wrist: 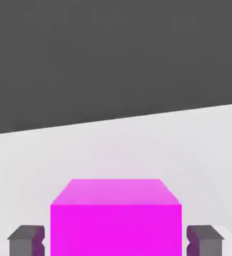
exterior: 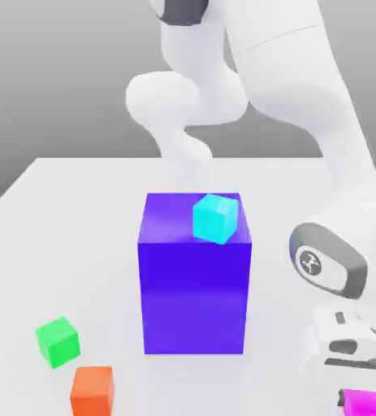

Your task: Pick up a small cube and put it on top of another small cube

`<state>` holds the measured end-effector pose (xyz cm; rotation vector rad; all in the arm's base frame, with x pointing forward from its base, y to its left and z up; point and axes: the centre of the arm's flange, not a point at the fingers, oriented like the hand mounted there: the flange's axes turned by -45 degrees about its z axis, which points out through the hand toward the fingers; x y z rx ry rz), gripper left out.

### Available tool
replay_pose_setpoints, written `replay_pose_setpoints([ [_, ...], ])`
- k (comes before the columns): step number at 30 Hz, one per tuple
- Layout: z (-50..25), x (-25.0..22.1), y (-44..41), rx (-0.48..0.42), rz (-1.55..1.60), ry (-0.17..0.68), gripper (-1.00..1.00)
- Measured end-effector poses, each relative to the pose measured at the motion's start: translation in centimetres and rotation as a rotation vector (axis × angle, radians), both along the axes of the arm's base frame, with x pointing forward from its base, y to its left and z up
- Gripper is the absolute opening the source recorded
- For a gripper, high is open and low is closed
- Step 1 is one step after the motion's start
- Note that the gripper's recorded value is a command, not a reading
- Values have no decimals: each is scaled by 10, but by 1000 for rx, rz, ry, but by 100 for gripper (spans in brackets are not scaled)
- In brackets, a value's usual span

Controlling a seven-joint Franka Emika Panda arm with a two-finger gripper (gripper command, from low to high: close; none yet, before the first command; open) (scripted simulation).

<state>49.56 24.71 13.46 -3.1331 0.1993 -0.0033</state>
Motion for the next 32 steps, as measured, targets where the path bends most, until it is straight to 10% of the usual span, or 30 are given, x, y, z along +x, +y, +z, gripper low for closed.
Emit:
replay_pose_setpoints([
  [7,51,5,1,10,11,-9,-100],
  [16,78,20,-217,-22,-382,-10,-100],
  [28,60,-117,-460,-1,-1096,1,-100],
  [29,50,-118,-460,-1,-1099,1,100],
  [32,50,-118,-460,-1,-1099,1,100],
])
